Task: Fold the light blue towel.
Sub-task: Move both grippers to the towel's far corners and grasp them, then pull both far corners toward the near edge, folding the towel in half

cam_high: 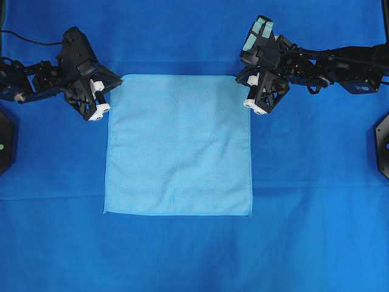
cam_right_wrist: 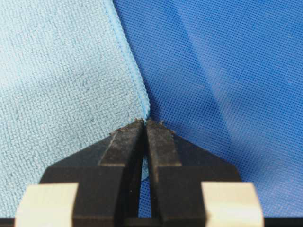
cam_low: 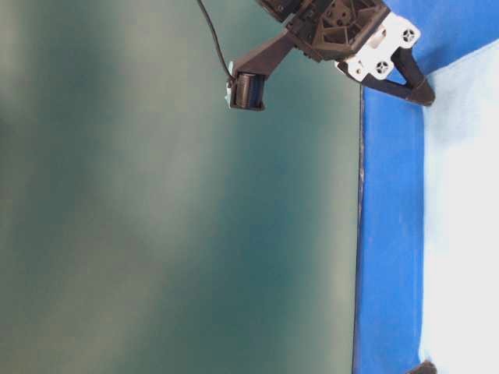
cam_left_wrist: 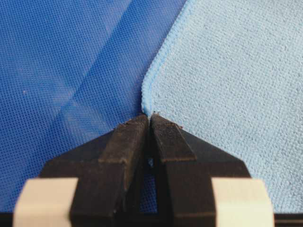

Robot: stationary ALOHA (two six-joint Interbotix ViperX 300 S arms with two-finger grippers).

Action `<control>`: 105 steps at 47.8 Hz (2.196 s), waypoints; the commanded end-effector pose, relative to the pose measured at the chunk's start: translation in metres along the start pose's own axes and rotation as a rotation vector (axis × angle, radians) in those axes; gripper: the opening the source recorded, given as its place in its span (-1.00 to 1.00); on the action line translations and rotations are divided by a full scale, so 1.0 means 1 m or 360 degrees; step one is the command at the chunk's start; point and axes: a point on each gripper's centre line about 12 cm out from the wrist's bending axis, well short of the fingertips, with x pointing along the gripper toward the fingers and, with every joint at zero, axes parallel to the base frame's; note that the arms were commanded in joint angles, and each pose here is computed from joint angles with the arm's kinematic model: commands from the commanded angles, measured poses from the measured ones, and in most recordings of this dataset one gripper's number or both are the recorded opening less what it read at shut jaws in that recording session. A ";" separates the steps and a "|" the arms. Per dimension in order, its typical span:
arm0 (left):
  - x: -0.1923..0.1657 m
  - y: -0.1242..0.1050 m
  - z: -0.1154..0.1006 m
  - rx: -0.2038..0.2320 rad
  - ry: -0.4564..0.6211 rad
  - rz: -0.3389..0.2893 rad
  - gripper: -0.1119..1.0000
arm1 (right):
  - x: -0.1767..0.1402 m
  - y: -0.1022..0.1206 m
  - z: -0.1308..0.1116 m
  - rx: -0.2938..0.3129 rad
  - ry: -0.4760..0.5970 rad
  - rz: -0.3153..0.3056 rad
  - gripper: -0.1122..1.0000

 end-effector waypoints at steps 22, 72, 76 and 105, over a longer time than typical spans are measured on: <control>-0.022 -0.005 0.032 0.0027 -0.0124 -0.0024 -0.78 | -0.030 0.001 0.027 0.0001 -0.0115 0.0002 -0.78; -0.092 -0.146 -0.005 0.0333 0.0018 -0.0775 -0.78 | -0.079 0.147 -0.002 -0.0028 0.0043 0.0500 -0.78; -0.096 -0.156 -0.010 0.0332 0.0046 -0.0832 -0.78 | -0.081 0.158 -0.008 -0.0024 0.0066 0.0534 -0.78; -0.100 -0.204 -0.027 0.0474 0.0175 -0.0996 -0.78 | -0.081 0.204 -0.029 -0.0023 0.0138 0.0670 -0.78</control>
